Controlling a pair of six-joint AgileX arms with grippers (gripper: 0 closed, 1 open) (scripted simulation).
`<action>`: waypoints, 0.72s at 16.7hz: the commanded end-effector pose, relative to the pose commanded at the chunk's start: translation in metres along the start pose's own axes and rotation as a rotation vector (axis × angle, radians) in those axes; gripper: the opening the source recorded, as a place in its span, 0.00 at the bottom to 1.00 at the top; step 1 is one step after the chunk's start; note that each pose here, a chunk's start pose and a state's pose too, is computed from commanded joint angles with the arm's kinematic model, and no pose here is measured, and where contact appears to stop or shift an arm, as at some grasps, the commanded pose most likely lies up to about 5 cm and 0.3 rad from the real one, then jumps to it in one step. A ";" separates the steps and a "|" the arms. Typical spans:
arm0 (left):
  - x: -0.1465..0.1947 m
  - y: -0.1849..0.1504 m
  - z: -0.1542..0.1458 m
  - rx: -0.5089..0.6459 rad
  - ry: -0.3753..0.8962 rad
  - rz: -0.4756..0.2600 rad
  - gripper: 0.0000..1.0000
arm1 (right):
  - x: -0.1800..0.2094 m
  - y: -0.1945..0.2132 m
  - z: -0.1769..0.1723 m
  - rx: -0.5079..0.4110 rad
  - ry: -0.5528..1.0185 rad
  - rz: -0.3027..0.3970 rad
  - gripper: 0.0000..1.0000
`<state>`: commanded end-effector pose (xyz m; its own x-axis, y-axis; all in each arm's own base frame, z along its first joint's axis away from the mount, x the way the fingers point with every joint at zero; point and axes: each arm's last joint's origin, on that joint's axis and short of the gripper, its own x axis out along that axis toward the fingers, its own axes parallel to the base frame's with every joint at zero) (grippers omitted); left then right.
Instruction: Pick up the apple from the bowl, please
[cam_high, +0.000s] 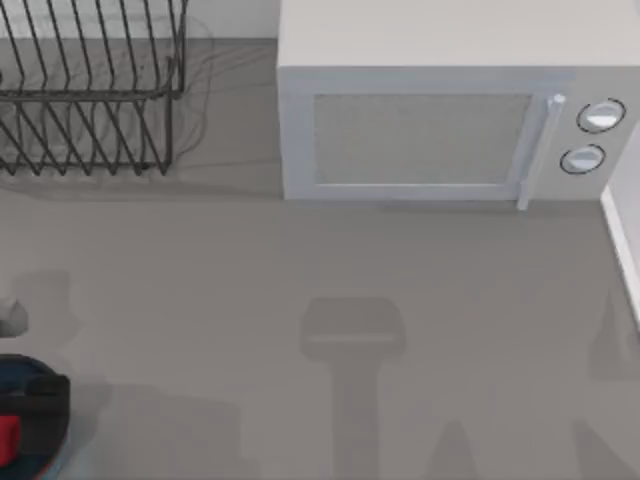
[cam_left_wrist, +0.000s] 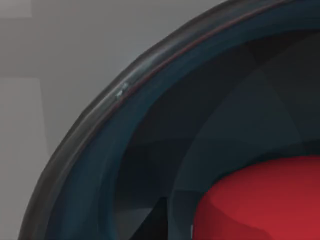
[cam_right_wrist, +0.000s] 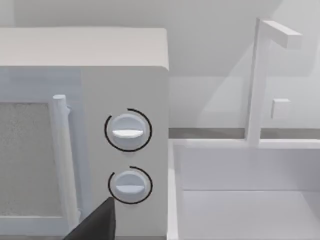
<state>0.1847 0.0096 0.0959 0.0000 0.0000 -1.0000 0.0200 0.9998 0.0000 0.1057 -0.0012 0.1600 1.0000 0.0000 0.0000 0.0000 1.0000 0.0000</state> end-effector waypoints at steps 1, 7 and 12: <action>0.000 0.000 0.000 0.000 0.000 0.000 0.62 | 0.000 0.000 0.000 0.000 0.000 0.000 1.00; 0.000 0.000 0.000 0.000 0.000 0.000 0.17 | 0.000 0.000 0.000 0.000 0.000 0.000 1.00; 0.000 0.000 0.000 0.000 0.000 0.000 0.00 | 0.000 0.000 0.000 0.000 0.000 0.000 1.00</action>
<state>0.1847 0.0096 0.0959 0.0000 0.0000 -1.0000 0.0200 0.9998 0.0000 0.1057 -0.0012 0.1600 1.0000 0.0000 0.0000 0.0000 1.0000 0.0000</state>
